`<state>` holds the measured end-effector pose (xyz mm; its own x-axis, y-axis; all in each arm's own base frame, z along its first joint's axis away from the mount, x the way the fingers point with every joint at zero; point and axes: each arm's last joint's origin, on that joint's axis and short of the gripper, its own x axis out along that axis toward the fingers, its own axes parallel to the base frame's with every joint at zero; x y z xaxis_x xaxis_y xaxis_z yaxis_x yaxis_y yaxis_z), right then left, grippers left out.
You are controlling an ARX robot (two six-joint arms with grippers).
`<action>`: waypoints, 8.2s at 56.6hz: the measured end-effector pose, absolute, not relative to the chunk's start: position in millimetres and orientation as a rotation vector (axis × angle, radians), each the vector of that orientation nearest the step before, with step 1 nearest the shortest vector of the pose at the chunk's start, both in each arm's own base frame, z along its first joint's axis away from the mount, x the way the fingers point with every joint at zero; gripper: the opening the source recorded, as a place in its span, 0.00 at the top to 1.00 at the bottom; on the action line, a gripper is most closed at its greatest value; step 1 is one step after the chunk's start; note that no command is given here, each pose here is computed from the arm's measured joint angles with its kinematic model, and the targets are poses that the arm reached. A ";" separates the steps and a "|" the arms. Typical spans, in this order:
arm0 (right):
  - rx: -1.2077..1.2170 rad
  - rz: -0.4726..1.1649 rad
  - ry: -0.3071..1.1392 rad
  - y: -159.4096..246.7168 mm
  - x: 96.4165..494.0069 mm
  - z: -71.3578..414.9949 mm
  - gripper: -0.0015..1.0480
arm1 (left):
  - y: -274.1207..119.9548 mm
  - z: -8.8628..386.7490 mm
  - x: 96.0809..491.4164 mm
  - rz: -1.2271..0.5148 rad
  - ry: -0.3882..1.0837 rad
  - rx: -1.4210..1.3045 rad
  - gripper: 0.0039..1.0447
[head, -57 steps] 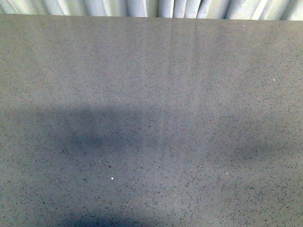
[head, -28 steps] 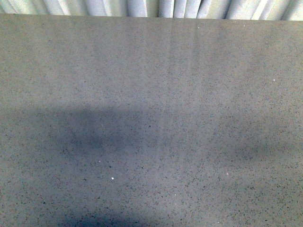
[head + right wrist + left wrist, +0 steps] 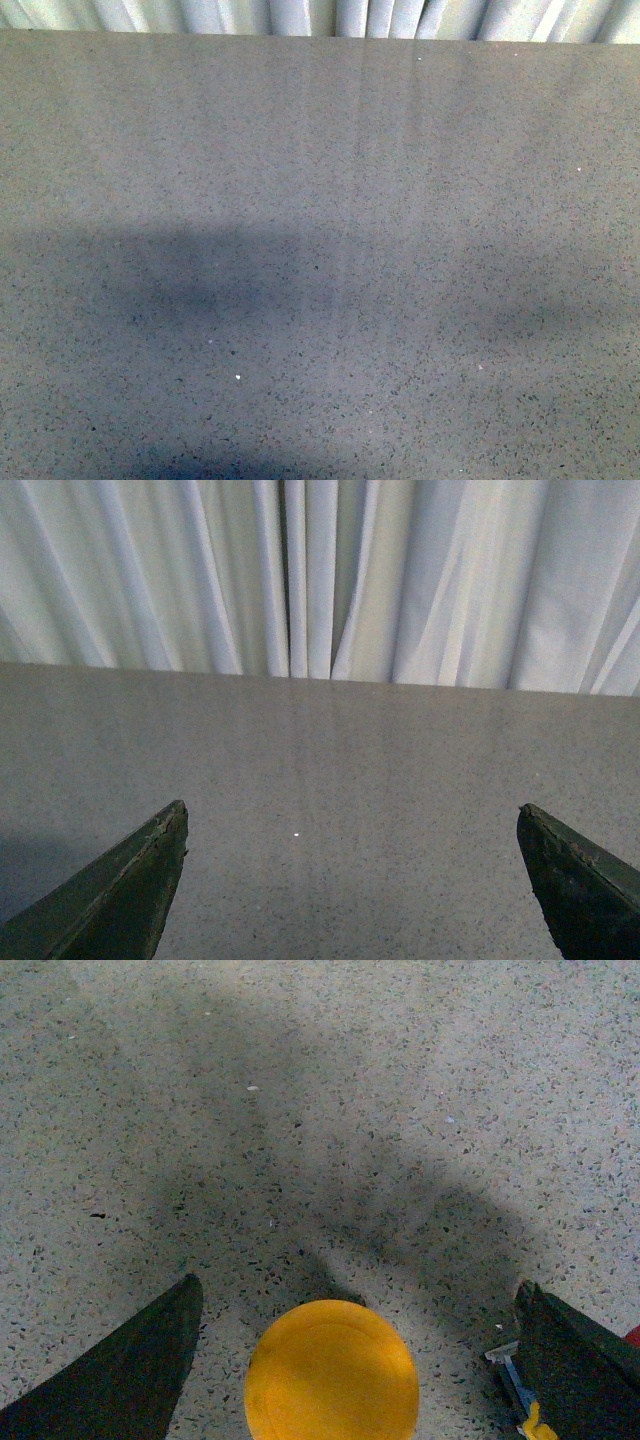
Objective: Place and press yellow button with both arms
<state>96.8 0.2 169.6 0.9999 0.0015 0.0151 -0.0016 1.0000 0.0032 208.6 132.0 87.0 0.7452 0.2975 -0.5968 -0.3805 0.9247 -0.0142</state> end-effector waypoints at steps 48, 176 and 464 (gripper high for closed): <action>0.003 0.002 -0.015 0.2 96.8 169.6 0.09 | 131.8 101.6 204.1 0.368 0.613 -0.121 0.66; 0.059 0.026 0.347 1.9 100.7 170.6 0.09 | 0.9 218.5 214.3 0.013 -0.018 -0.038 0.47; 0.006 0.003 -0.020 0.4 115.5 172.9 0.99 | 0.0 166.5 98.0 0.000 0.004 -0.010 0.99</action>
<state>115.5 0.4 172.9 0.9998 0.0031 0.0196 -0.0032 1.0000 0.0055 98.0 0.0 166.5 1.0000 0.0004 -0.0040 -0.0004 0.9999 -0.0105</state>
